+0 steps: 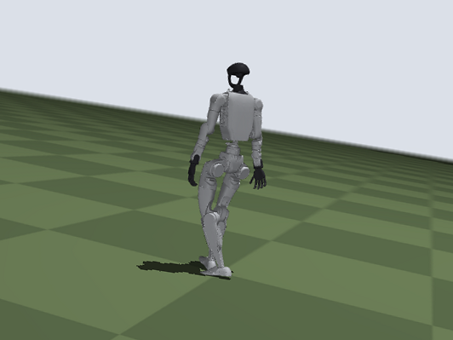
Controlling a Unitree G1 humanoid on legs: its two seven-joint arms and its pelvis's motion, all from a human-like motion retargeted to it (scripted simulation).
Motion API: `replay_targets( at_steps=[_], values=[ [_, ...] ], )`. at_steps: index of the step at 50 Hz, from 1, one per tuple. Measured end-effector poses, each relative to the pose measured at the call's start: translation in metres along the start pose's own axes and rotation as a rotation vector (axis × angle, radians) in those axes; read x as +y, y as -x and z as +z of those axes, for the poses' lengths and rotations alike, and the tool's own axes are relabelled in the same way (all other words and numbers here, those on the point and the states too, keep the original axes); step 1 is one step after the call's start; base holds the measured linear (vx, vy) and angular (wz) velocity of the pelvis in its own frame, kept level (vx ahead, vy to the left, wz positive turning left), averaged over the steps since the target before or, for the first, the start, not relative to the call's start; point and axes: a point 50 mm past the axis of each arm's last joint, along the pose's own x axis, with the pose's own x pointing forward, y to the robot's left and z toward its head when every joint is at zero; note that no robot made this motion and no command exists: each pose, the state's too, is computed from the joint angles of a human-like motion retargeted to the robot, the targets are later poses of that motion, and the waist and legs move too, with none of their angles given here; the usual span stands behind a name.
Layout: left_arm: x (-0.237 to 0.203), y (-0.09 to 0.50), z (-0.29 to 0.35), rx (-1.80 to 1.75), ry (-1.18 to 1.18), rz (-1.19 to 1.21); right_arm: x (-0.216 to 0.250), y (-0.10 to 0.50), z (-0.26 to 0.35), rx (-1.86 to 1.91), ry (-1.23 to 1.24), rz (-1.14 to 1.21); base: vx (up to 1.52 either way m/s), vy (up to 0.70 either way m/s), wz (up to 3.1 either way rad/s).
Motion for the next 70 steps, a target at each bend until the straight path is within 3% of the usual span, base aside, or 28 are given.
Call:
replay_targets(
  at_steps=[9, 16, 23, 32, 40, 50, 54, 62, 70],
  values=[
    [0.016, 0.015, 0.072, -0.251, -0.061, 0.039, 0.011, -0.002, -0.052, 0.174, -0.133, 0.081, 0.51, -0.09, 0.12],
    [-0.011, 0.007, 0.046, -0.247, -0.098, -0.022, 0.015, -0.001, -0.068, 0.255, -0.2, 0.095, 0.69, 0.14, -0.31],
    [-0.031, -0.003, -0.016, -0.069, -0.021, -0.031, 0.008, 0.0, -0.014, 0.076, -0.162, 0.082, 0.48, -0.08, 0.02],
    [-0.076, 0.006, -0.107, 0.314, 0.418, -0.207, -0.028, 0.025, 0.077, -0.152, 0.119, -0.091, 0.24, 0.67, 0.63],
    [-0.072, 0.01, -0.132, 0.31, 0.168, -0.223, -0.028, 0.053, 0.142, -0.394, 0.298, -0.127, 0.63, 0.22, -0.55],
    [-0.045, -0.003, -0.055, 0.08, 0.1, -0.183, -0.024, 0.032, 0.103, -0.299, 0.293, -0.201, 0.51, 0.16, -0.22],
    [-0.009, -0.001, -0.001, -0.07, -0.008, -0.049, -0.029, 0.022, 0.072, -0.217, 0.183, -0.208, 0.34, 0.19, 0.35],
    [0.047, 0.028, 0.094, -0.352, -0.149, 0.148, -0.02, 0.004, -0.013, 0.039, -0.068, -0.056, 0.41, -0.06, 0.29],
    [0.047, 0.055, 0.15, -0.571, -0.234, 0.154, 0.018, 0.001, -0.089, 0.291, -0.181, 0.124, 0.59, -0.19, 0.43]
  ],
)
